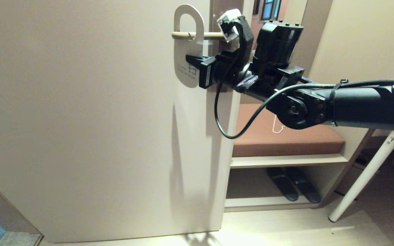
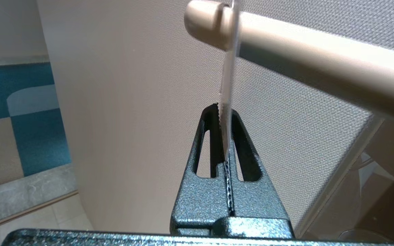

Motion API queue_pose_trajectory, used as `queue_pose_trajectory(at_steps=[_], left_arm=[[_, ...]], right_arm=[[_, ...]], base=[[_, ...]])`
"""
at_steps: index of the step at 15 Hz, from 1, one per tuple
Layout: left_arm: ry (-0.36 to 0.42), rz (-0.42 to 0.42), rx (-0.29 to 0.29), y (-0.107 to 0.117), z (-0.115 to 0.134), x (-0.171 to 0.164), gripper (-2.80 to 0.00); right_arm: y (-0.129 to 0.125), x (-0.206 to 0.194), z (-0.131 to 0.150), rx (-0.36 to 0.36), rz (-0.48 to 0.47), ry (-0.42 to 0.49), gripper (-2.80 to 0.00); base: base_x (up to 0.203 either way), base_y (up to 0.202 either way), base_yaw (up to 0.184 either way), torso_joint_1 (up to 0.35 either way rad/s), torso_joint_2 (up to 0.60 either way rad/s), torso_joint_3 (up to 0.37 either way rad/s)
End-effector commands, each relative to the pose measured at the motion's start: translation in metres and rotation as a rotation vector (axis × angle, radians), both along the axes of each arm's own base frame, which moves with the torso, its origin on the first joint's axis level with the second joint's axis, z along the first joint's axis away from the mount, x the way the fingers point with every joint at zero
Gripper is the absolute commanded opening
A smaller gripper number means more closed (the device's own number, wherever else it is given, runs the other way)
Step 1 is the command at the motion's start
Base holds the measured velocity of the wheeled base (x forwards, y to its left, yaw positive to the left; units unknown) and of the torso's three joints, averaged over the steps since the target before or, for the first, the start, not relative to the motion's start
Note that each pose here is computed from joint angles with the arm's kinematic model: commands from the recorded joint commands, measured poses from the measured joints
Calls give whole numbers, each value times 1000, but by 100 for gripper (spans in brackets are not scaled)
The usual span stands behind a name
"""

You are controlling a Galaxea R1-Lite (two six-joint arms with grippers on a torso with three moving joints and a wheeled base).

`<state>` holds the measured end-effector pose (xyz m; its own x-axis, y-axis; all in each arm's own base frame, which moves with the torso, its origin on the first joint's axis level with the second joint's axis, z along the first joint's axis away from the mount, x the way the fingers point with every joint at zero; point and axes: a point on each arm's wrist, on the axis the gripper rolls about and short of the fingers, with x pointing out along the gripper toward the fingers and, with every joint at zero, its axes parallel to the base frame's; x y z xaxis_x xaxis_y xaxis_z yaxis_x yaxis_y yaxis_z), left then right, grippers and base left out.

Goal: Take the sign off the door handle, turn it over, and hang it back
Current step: Take down the sign

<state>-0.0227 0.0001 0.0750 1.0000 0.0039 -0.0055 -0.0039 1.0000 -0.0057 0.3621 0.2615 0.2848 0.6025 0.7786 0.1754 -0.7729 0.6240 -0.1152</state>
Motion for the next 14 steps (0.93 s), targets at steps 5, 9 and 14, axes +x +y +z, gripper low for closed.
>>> queue_pose_trajectory(at_steps=[5, 9, 14], left_arm=[[1, -1, 0, 0, 0, 0, -280], [1, 1, 0, 0, 0, 0, -280], [1, 1, 0, 0, 0, 0, -280]], right_arm=[[7, -1, -8, -17, 14, 4, -280], [18, -9, -9, -23, 46, 0, -280], [25, -11, -12, -15, 63, -4, -280]], base=[[0, 0, 0, 0, 0, 0], [0, 0, 0, 0, 0, 0], [0, 0, 0, 0, 0, 0]])
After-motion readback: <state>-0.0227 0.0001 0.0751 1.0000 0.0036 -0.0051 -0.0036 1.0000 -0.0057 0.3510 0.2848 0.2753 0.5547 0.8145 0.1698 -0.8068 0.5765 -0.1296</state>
